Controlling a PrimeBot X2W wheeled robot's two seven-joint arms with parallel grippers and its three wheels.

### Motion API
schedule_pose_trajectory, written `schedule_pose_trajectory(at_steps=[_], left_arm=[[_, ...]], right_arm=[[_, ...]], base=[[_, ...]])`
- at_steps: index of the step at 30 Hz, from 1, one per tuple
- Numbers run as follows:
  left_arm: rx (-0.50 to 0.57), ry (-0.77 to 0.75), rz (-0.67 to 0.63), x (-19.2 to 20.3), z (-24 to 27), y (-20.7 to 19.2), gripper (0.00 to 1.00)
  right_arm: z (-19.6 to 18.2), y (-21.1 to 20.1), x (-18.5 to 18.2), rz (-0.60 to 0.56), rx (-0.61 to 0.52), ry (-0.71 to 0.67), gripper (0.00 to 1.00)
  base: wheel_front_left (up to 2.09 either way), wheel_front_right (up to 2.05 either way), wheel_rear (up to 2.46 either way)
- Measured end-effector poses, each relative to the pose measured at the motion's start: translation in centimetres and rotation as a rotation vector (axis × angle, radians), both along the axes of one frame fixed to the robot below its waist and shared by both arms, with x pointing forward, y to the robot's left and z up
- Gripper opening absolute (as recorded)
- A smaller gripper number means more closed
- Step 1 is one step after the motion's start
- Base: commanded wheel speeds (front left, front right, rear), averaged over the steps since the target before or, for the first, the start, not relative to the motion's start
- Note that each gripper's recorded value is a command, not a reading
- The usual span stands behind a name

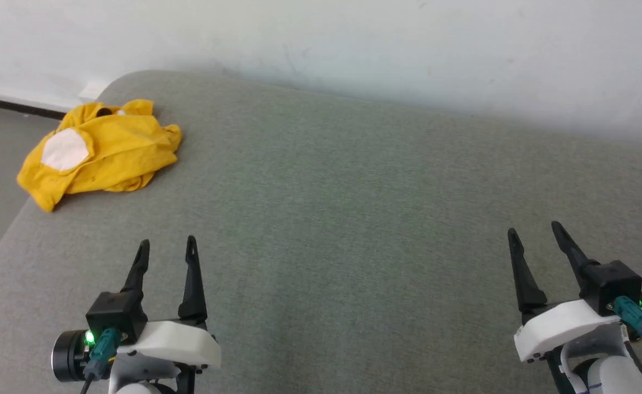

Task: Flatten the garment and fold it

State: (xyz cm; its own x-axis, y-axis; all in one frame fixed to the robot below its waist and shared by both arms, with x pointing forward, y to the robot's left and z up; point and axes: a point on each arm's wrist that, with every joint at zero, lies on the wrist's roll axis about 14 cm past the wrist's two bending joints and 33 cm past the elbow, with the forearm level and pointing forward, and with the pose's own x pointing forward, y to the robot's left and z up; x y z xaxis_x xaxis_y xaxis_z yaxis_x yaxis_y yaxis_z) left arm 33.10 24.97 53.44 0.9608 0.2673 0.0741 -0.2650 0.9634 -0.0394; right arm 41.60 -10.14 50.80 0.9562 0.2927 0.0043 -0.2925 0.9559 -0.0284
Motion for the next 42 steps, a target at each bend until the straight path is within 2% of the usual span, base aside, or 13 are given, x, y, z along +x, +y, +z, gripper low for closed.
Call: schedule_pose_trajectory(at_steps=[21, 42], left_arm=[[-0.023, -0.017, 0.21, -5.6, -0.2, 4.7, 1.0], [-0.043, -0.035, 0.318, -8.5, -0.4, 6.0, 1.0]], right_arm=[[-0.6, 11.3, 0.4, 0.31, 0.02, -0.001, 1.0], [-0.9, 16.2, 0.3, 0.447, 0.043, -0.012, 1.0]], base=[[-0.03, -0.03, -0.03], [0.0, 0.0, 0.0]])
